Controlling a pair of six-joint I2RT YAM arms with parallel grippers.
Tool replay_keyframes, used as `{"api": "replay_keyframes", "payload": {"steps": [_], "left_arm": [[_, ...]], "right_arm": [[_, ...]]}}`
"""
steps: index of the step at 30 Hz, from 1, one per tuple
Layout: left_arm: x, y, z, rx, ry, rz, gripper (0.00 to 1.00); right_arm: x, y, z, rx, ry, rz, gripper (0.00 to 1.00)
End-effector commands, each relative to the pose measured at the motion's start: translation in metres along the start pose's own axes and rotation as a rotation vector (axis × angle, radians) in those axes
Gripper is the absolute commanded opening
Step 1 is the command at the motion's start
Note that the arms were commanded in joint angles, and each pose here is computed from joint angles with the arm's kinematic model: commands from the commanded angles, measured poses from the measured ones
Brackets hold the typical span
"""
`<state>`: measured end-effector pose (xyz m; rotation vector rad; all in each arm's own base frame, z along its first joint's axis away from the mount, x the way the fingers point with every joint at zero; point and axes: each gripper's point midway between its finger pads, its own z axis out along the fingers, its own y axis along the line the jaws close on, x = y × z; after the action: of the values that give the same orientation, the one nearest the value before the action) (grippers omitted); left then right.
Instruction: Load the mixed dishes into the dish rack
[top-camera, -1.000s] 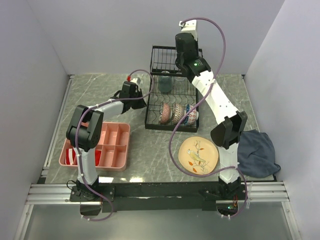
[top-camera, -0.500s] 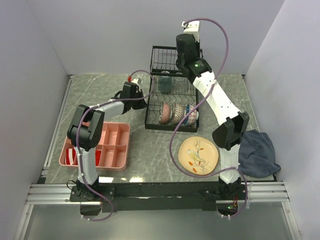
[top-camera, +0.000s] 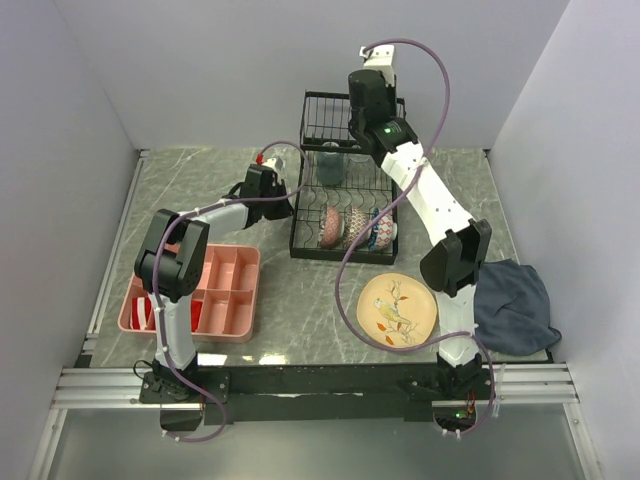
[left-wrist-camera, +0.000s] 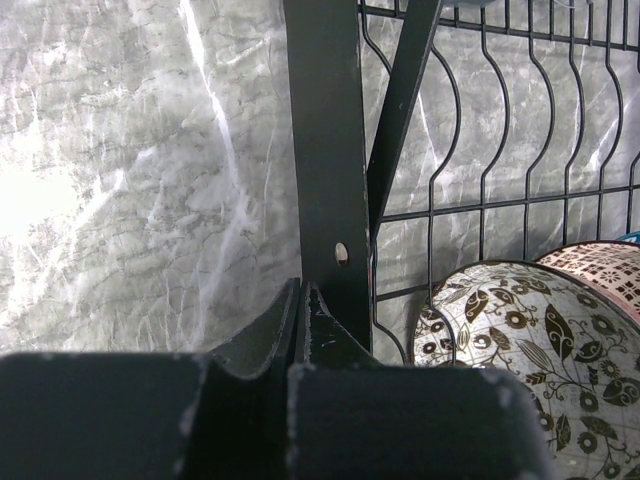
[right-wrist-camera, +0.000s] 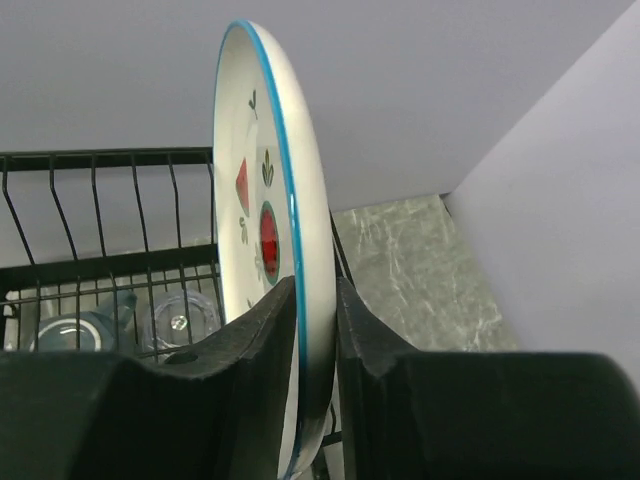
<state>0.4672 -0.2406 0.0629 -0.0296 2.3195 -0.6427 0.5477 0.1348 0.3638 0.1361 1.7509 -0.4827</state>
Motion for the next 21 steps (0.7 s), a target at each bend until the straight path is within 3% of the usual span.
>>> {"api": "replay_keyframes", "payload": {"steps": [1, 4, 5, 9, 14, 15, 17, 18, 20, 21], "left_arm": [[0.009, -0.034, 0.000, 0.122, 0.017, 0.029, 0.01], [0.015, -0.035, 0.000, 0.121, 0.028, 0.022, 0.01], [0.017, -0.035, 0.000, 0.117, 0.033, 0.020, 0.01], [0.024, -0.038, -0.001, 0.135, 0.048, 0.018, 0.01], [0.023, -0.039, -0.001, 0.118, 0.043, 0.042, 0.01], [0.020, -0.036, -0.002, 0.098, 0.037, 0.050, 0.01], [0.010, -0.040, -0.003, 0.103, 0.018, 0.096, 0.01], [0.007, -0.043, -0.005, 0.115, 0.014, 0.110, 0.01], [0.004, -0.046, -0.007, 0.114, 0.003, 0.127, 0.01], [0.005, -0.048, -0.008, 0.118, 0.005, 0.129, 0.01]], "right_arm": [[-0.026, -0.020, -0.017, 0.015, -0.042, 0.043, 0.30], [-0.043, -0.026, -0.034, -0.029, -0.069, 0.063, 0.54], [-0.046, -0.027, -0.040, -0.045, -0.072, 0.063, 0.70], [-0.068, -0.034, -0.082, -0.154, -0.111, 0.088, 1.00], [-0.066, -0.055, -0.121, -0.242, -0.103, 0.071, 1.00], [-0.047, -0.055, -0.122, -0.248, -0.071, 0.029, 1.00], [-0.045, -0.087, -0.142, -0.271, -0.089, 0.012, 1.00], [-0.014, -0.084, -0.139, -0.336, -0.038, -0.041, 1.00], [0.004, -0.114, -0.161, -0.407, -0.027, -0.064, 1.00], [0.035, -0.104, -0.167, -0.524, 0.029, -0.101, 1.00]]}}
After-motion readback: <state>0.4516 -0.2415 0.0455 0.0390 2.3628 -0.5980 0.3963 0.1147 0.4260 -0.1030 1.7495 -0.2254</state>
